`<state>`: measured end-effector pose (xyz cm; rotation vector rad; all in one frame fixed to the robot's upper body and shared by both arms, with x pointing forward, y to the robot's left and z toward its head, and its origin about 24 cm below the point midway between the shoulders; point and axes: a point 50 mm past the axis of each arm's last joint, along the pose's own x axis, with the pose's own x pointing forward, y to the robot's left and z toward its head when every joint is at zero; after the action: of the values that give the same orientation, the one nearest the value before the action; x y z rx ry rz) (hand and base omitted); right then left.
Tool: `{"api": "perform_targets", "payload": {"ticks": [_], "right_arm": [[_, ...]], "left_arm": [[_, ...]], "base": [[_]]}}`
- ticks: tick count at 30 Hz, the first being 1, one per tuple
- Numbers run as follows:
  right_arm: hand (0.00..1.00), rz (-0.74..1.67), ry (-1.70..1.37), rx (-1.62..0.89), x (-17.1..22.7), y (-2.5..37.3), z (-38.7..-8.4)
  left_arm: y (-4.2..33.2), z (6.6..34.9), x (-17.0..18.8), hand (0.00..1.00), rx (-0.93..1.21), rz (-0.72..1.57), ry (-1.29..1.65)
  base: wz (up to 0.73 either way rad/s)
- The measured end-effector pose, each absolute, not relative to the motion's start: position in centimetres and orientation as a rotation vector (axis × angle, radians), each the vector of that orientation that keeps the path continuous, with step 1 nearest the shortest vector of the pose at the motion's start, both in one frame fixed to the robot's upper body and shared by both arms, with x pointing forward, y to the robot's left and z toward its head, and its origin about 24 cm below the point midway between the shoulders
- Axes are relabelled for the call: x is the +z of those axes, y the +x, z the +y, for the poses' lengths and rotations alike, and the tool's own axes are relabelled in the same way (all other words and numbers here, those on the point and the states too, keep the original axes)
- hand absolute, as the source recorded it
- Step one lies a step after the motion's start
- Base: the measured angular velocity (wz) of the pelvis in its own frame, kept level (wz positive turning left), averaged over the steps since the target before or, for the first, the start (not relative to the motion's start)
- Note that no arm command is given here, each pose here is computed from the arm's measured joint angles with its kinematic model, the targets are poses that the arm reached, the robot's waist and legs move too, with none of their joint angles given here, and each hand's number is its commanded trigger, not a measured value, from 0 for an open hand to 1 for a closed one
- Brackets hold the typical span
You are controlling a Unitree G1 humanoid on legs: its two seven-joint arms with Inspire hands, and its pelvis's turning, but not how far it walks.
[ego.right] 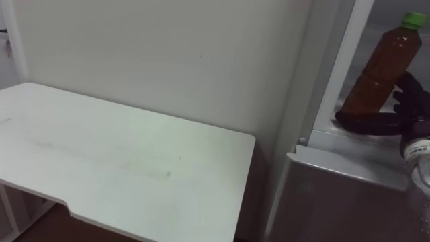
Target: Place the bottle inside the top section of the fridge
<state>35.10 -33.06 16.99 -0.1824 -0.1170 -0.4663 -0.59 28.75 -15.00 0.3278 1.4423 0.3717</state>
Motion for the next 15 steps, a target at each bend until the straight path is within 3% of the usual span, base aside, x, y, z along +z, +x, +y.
{"api": "perform_targets", "payload": {"ticks": [15], "right_arm": [[0.0, -0.117, -0.175, -0.589, 15.8, 33.6, -34.0]], "left_arm": [[-0.9, 28.8, -14.9, 0.0, 0.405, 1.429, 0.305]], "base": [[-0.05]]}}
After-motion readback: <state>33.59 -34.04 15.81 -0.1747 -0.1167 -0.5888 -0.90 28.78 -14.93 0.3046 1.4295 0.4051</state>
